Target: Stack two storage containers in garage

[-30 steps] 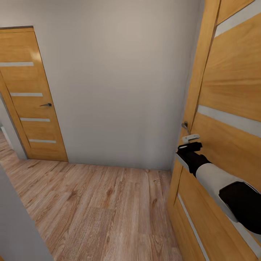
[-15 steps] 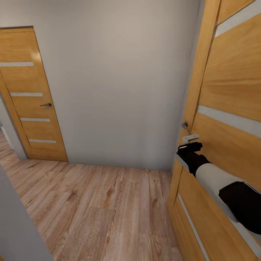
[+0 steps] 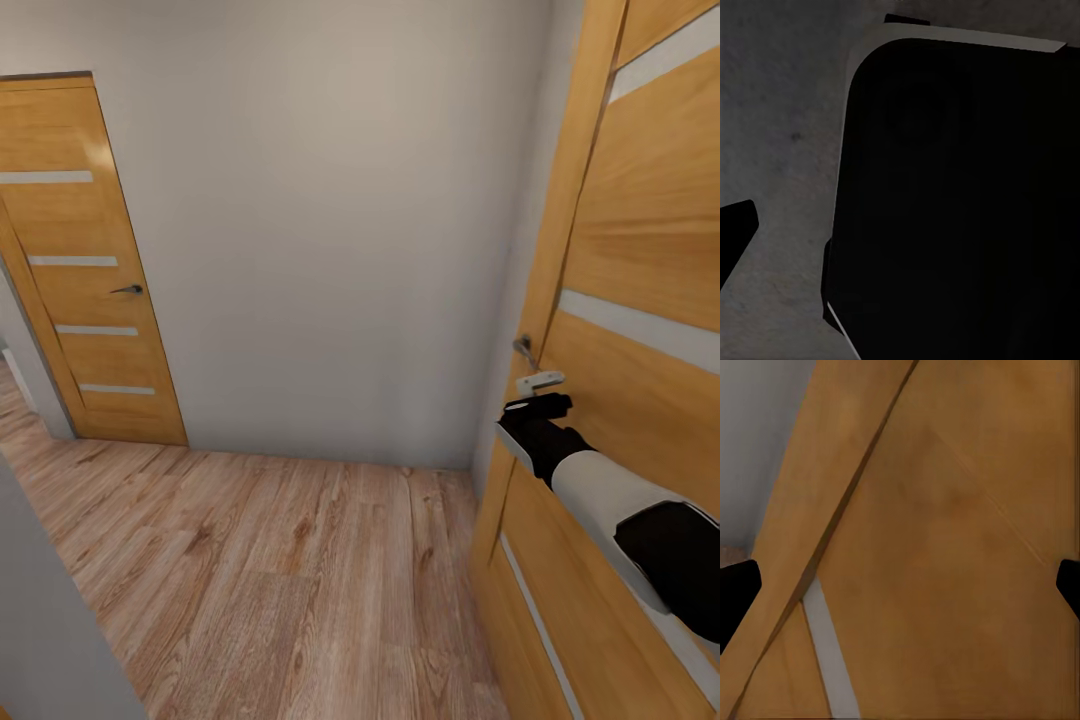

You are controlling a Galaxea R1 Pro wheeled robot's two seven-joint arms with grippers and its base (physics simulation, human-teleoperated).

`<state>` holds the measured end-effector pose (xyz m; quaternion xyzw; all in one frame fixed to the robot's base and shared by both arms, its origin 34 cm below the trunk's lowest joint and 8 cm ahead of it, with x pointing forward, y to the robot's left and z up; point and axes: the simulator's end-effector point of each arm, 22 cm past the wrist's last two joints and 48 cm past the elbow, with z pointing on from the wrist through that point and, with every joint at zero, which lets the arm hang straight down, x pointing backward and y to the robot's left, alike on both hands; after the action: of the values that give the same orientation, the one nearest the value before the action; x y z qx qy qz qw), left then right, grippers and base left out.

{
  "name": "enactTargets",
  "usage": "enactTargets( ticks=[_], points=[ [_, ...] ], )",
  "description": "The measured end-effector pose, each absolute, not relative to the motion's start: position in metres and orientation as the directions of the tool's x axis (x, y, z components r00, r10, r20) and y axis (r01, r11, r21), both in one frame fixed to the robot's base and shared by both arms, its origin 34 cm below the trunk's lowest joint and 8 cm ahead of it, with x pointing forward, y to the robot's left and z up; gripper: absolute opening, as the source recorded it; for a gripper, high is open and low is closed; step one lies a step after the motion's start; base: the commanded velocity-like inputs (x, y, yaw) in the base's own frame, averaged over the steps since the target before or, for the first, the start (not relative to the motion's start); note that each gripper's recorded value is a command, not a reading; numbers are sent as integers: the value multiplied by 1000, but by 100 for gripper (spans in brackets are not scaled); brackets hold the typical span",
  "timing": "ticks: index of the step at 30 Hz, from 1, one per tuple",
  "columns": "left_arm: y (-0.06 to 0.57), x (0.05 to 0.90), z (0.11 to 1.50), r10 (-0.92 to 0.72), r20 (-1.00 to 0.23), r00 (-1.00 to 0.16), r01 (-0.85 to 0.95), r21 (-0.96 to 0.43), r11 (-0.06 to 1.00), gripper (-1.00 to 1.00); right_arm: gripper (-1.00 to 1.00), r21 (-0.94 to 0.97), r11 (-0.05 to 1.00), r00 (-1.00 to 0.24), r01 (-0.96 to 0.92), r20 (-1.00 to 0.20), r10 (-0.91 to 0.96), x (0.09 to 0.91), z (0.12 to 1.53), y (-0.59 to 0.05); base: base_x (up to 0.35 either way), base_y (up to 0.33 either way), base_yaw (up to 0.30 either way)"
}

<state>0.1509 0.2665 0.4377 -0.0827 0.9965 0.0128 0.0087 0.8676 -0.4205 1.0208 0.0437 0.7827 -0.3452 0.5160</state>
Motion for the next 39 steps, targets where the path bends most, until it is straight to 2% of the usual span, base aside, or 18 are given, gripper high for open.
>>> enactTargets(
  ticks=[17,39],
  points=[
    [265,151,438,-167,-19,-986,-167,23,986,100,100,-510,724,-477,464,-833,-282,858,1025,-461,0,0,0],
    [265,151,438,-167,-19,-986,-167,22,986,100,100,-510,724,-476,465,-833,-281,858,1026,-461,0,0,0]
  ],
)
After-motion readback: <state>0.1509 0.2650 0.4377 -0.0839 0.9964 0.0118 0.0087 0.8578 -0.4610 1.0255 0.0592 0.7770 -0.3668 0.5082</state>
